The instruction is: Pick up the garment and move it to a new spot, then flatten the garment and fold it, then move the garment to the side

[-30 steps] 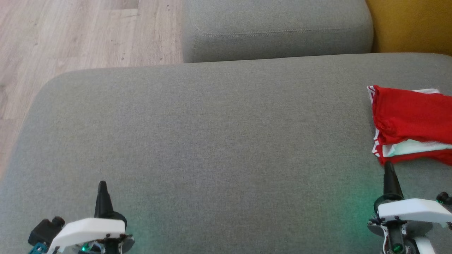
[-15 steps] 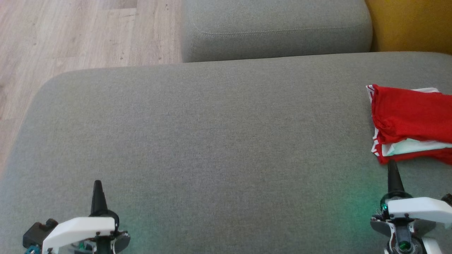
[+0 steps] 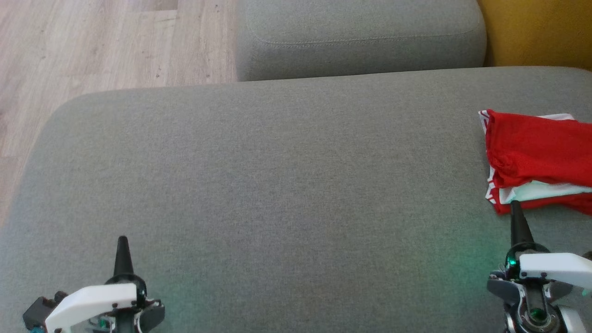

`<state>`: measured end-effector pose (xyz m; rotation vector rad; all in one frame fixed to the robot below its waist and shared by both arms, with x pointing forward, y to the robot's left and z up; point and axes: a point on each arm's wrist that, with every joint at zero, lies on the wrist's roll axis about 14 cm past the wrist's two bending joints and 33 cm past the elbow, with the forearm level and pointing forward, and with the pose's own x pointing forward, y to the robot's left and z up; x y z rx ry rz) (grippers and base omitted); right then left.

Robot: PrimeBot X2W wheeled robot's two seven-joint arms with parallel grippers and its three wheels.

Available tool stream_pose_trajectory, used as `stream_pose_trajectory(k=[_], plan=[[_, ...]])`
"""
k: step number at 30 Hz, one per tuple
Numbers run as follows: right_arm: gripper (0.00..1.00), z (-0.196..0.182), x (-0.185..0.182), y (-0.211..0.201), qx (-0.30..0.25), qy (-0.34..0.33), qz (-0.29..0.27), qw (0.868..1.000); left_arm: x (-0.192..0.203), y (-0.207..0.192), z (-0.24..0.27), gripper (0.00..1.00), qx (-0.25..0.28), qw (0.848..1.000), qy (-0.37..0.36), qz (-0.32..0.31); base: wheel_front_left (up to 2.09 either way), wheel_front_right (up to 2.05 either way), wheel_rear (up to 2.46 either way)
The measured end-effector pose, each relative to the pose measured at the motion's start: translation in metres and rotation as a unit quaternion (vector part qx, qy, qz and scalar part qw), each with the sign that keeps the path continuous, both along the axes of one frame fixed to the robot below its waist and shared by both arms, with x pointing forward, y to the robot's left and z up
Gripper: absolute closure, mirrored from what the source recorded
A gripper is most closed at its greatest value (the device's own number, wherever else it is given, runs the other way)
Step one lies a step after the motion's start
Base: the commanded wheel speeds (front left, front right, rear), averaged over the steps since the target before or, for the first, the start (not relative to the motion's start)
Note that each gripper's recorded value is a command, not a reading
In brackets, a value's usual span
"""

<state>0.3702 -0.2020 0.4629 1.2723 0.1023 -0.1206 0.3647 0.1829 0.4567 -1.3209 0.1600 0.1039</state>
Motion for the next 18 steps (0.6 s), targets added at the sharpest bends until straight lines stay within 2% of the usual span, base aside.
stream_pose_trajectory(k=[18], plan=[[1.00, 0.007, 0.001, -0.004, 0.102, -0.017, -0.014, 0.995, 0.006, 0.005, 0.012, 1.00, -0.086, 0.996, -0.023, 0.010, 0.00, 0.00, 0.00]])
